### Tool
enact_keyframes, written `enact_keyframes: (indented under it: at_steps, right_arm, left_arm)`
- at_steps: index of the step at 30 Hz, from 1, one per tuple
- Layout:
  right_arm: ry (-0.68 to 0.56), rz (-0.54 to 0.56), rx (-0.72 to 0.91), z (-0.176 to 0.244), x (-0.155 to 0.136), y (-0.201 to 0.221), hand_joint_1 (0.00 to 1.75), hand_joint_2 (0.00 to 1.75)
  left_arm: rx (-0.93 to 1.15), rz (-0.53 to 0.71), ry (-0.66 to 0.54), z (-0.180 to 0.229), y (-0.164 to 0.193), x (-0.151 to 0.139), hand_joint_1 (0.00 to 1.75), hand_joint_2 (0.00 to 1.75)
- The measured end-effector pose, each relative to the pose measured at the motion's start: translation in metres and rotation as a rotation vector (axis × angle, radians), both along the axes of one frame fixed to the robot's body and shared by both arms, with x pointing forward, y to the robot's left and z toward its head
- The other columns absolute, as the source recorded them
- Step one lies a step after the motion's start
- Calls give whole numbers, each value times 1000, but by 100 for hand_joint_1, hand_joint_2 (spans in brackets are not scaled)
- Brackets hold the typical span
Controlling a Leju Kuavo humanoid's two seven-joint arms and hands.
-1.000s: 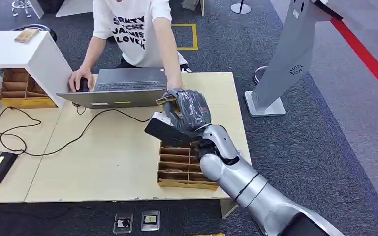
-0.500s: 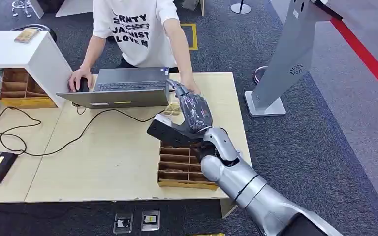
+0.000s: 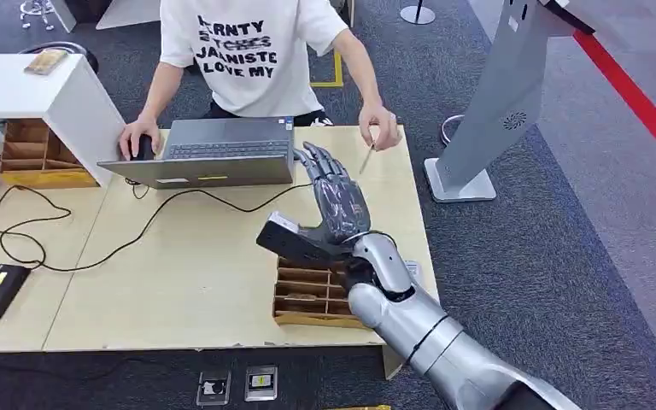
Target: Pass the card to the sensor for recognition and then transmit it.
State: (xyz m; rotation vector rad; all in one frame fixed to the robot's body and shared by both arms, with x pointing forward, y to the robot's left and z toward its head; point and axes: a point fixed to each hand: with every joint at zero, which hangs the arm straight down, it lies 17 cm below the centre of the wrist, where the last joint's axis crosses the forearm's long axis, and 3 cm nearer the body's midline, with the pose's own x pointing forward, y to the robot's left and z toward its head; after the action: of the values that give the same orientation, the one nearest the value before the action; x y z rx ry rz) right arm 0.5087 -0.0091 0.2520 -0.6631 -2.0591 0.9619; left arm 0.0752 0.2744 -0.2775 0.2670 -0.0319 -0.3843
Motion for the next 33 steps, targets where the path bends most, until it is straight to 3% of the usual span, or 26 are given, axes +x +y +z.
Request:
enact_keyframes:
  at_steps: [8, 10, 11, 18, 33]
  right_arm:
    - [12, 10, 17, -1, -3, 1, 0, 175]
    - [27, 36, 47, -2, -9, 3, 0, 175]
    - [-1, 63, 79, 6, -26, 7, 0, 175]
    - [-42, 75, 114, 19, -44, 6, 0, 175]
    - [-122, -4, 167, 35, -73, -32, 0, 175]
  left_arm:
    - [0, 0, 0, 0, 0, 0, 0, 0]
    - [-1, 0, 0, 0, 0, 0, 0, 0]
    - [-3, 3, -2, 0, 0, 0, 0, 0]
    - [-6, 5, -7, 0, -1, 1, 0, 0]
    - [-4, 27, -5, -1, 0, -4, 0, 0]
